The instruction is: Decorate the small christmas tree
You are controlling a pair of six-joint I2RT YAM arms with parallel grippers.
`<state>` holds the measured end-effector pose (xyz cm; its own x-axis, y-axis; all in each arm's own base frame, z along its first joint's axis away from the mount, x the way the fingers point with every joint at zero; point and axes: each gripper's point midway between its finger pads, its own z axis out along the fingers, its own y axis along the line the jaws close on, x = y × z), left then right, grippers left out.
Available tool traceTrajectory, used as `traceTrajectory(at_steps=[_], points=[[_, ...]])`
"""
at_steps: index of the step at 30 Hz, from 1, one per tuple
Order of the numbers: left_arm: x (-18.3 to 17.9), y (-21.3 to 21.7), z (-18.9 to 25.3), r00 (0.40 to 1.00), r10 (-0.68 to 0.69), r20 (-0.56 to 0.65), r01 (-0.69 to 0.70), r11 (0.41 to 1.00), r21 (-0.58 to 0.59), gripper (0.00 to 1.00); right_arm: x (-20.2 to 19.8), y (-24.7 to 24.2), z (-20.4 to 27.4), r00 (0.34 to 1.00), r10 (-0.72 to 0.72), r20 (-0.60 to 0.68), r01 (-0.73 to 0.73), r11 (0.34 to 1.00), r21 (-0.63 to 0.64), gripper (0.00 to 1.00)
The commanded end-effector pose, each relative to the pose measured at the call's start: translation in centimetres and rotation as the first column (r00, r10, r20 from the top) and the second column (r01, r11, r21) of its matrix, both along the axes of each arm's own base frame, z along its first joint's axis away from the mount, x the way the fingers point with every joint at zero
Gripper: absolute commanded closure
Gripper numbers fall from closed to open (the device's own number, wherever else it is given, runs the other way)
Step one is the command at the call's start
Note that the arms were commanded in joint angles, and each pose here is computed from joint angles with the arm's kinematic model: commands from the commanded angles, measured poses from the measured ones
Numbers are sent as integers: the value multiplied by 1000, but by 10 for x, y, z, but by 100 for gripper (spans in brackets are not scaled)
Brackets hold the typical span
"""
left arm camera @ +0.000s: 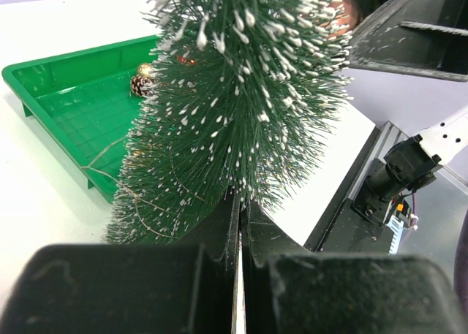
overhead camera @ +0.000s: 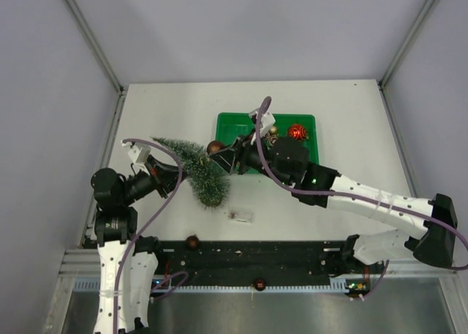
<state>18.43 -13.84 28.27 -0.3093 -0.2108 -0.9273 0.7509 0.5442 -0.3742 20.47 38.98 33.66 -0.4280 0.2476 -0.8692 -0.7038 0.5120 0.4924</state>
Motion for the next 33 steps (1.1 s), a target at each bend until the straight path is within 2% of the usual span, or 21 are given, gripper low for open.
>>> traceTrajectory(at_steps=[1,11,15,22,26,33], points=[[-1,1,0,1000,7,-3,-7,1000,-1,100,-10,2,37,999,-11,39,5,990,142,82],[0,1,2,1000,7,-3,-7,1000,-5,100,-12,22,32,999,-12,33,7,990,141,84],[0,0,4,1000,6,2,-6,1000,-7,100,-9,27,20,999,-40,22,38,994,101,85],[-1,0,4,1000,3,4,-3,1000,-6,100,1,2,-1,989,-147,14,146,987,64,85],[-1,0,3,1000,3,0,-3,1000,-6,100,3,-18,-2,979,-204,10,203,976,85,85],[0,0,5,1000,6,-4,-6,1000,-12,100,2,-19,0,980,-201,7,199,973,119,84]])
